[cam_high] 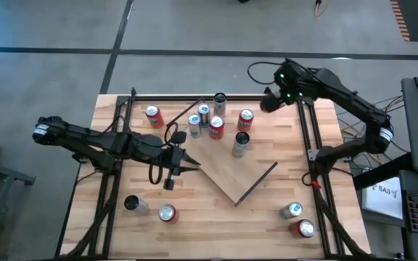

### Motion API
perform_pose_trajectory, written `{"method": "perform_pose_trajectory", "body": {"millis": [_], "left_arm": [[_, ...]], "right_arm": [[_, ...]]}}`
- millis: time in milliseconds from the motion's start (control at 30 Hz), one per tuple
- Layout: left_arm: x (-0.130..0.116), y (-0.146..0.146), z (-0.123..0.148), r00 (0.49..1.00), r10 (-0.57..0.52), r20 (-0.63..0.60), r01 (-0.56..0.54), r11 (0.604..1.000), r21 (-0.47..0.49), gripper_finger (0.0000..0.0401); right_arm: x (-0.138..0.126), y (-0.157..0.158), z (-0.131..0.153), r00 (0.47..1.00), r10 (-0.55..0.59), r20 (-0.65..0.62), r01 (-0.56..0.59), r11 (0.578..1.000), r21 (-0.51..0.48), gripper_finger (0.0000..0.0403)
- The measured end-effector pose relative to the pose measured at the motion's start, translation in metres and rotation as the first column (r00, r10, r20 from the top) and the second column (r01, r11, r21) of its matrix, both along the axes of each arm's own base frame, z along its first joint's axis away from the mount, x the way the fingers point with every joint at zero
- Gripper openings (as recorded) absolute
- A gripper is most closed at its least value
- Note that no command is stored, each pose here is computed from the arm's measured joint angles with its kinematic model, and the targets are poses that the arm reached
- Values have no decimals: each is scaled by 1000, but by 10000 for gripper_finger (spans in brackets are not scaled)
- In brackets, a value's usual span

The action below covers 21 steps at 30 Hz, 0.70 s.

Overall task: Place canned beverage on shelf
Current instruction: Put the red soda can on the shelf

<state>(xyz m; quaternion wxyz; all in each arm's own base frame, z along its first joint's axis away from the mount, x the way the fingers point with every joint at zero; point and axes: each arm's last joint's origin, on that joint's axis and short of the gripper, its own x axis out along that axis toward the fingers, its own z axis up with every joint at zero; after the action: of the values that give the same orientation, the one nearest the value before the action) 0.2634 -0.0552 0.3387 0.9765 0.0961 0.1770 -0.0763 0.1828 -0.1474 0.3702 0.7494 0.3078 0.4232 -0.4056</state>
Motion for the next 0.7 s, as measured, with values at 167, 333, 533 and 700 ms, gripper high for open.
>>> {"method": "perform_pose_trajectory", "body": {"millis": [167,333,533,700], "left_arm": [[1,0,2,1000,-1,20,1,1000,0,57],[1,0,2,1000,-1,19,1,1000,0,57],[1,0,2,1000,0,18,0,1000,-4,57],[1,0,1,1000,0,18,0,1000,-4,57]], "right_arm": [[5,33,18,996,65,65,-65,998,-4,299],[12,63,24,988,134,79,-137,990,36,299],[15,96,27,985,167,54,-172,978,116,299],[14,114,26,984,177,23,-178,971,161,299]]}}
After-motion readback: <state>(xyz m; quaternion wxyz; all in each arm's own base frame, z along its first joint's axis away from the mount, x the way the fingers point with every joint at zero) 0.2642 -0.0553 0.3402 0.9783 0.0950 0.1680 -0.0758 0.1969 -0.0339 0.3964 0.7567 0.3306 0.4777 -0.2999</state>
